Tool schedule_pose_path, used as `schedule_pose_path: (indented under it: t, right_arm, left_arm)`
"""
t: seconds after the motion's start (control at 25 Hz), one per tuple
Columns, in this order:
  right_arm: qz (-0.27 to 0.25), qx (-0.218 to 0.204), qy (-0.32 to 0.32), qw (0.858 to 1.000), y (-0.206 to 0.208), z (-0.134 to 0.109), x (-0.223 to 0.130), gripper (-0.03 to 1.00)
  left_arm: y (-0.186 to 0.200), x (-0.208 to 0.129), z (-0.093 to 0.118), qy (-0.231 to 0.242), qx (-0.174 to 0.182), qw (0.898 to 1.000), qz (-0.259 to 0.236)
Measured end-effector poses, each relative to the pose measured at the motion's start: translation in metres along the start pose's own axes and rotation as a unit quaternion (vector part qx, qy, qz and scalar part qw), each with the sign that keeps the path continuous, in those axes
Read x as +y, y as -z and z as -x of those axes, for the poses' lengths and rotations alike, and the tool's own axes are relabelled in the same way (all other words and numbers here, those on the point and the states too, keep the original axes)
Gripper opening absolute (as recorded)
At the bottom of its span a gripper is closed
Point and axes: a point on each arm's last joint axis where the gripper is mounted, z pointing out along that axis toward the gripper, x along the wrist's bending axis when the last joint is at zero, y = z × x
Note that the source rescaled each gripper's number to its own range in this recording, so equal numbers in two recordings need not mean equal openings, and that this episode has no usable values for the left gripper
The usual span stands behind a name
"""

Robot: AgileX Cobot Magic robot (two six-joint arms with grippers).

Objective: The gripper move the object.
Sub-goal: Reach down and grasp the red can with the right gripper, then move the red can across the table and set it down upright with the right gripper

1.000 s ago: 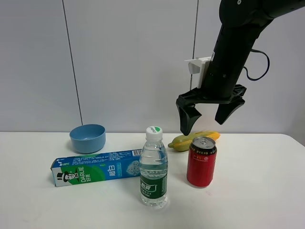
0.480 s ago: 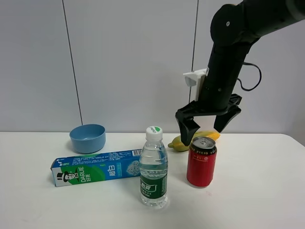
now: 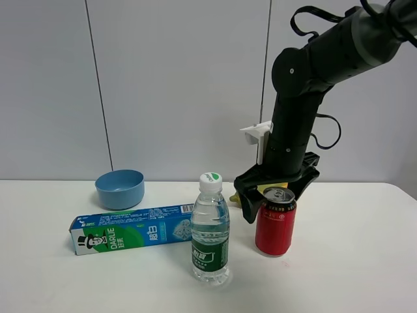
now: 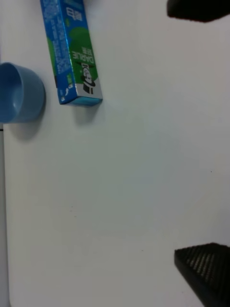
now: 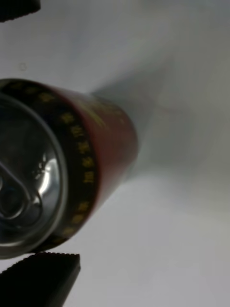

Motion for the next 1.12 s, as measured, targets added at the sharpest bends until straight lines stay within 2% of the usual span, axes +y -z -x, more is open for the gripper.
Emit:
schedule_pose_path:
  t: [0.56,0.6,0.64,0.68,0.72,0.8,0.84,0.88,1.12]
  right_arm:
    - [-0.025,-0.005,0.01,1.0,-0.028,0.0,-0.002,1.0]
    - [-0.026,-0.005,0.01,1.0,-0.029,0.0,-0.002,0.97]
    - [-0.026,-0.006,0.011,1.0,-0.029,0.0,-0.002,0.92]
    - [-0.026,-0.008,0.013,1.0,-0.03,0.0,-0.002,0.81]
    - [-0.026,-0.01,0.014,1.0,-0.03,0.001,-0.002,0.65]
    - [-0.026,-0.015,0.019,0.999,-0.03,0.002,-0.002,0.28]
    - [-0.026,-0.017,0.02,0.999,-0.03,0.002,-0.002,0.03]
    - [-0.026,-0.016,0.02,0.999,-0.03,0.002,-0.002,0.0]
    - [-0.031,-0.019,0.022,0.999,-0.028,0.003,-0.001,0.0]
  left_arm:
    - [0.0,0.0,0.0,0.0,0.0,1.0,0.0]
    - [0.0,0.0,0.0,0.0,0.0,1.0,0.0]
    - [0.0,0.0,0.0,0.0,0.0,1.0,0.0]
    - [0.0,0.0,0.0,0.0,0.0,1.0,0.0]
    - [0.0,0.0,0.0,0.0,0.0,1.0,0.0]
    - [0.0,0.0,0.0,0.0,0.0,1.0,0.0]
    - [0.0,0.0,0.0,0.0,0.0,1.0,0.0]
    - [0.0,0.0,0.0,0.0,0.0,1.0,0.0]
    - [0.0,0.0,0.0,0.0,0.0,1.0,0.0]
